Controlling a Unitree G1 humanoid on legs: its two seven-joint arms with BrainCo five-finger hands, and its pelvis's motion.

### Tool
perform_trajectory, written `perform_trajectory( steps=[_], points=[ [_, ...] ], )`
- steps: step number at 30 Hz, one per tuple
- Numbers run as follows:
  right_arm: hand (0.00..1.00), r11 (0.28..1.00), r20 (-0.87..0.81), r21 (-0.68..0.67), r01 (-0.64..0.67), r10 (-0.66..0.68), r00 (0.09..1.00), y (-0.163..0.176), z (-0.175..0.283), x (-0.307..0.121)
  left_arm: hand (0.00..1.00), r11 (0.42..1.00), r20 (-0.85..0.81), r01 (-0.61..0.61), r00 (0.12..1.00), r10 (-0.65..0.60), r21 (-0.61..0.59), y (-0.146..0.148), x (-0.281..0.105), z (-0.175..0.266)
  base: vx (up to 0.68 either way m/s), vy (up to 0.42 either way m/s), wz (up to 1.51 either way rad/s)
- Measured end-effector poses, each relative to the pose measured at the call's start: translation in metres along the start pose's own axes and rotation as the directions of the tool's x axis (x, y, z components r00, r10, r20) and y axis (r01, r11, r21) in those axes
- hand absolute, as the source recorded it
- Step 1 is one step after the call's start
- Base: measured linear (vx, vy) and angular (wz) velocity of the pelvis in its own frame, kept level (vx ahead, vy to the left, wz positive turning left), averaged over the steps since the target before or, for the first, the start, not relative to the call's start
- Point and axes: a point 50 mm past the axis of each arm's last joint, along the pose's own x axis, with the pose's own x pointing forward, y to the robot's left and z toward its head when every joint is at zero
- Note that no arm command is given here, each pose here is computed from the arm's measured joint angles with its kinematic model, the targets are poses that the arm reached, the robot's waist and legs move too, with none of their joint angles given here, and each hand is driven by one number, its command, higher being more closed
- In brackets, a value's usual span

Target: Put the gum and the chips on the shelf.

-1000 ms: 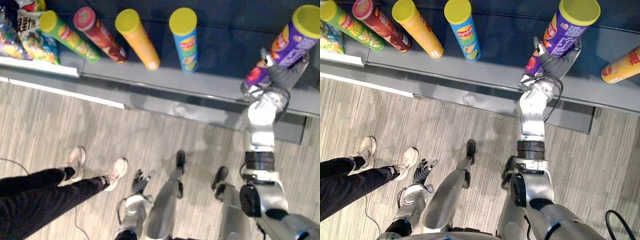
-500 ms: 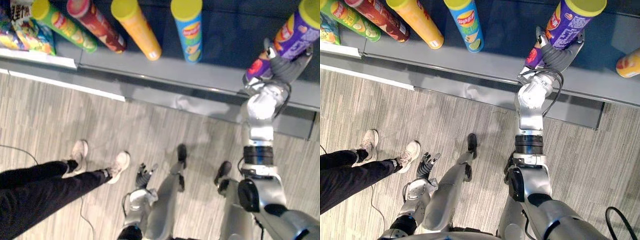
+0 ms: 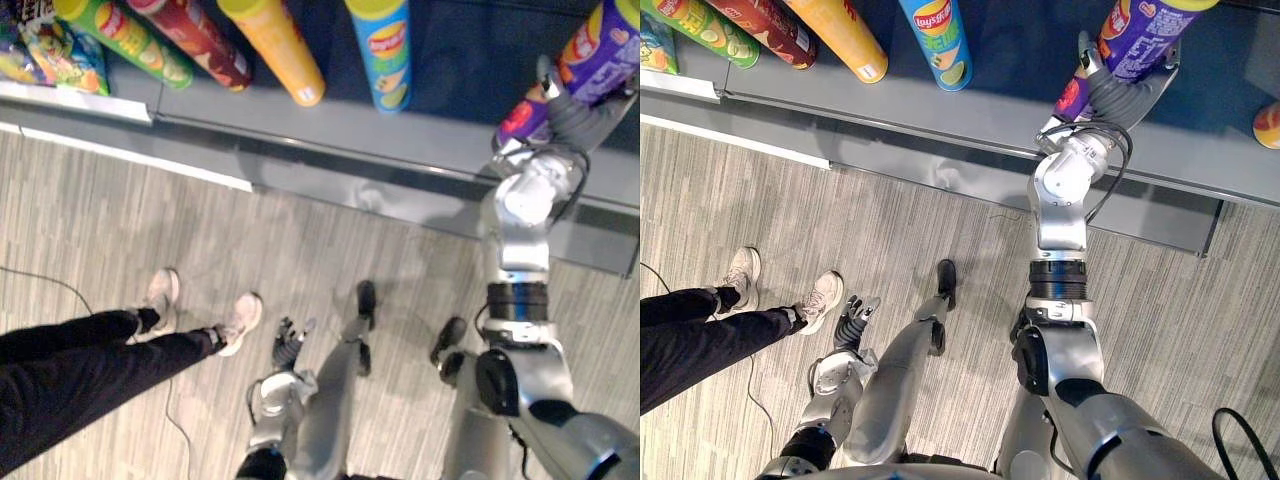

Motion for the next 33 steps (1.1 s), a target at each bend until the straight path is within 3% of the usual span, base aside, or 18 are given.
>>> perform_trajectory(
  steps=[14, 33],
  points=[
    [1.0, 1.0, 0.12, 0.007, 0.026, -0.026, 0.992, -0.002, 0.028, 0.03, 0.0, 0.997, 0.029, 0.037, 0.999, -0.035, -0.063, -0.015, -0.002, 0.006, -0.01, -0.043, 0.04],
    [1.0, 0.999, 0.102, -0.045, -0.014, 0.018, 0.995, 0.002, 0.02, 0.028, 0.0, 0.992, 0.066, 0.056, 0.997, -0.048, -0.112, -0.018, -0.002, 0.016, -0.02, -0.047, -0.02]
  ],
)
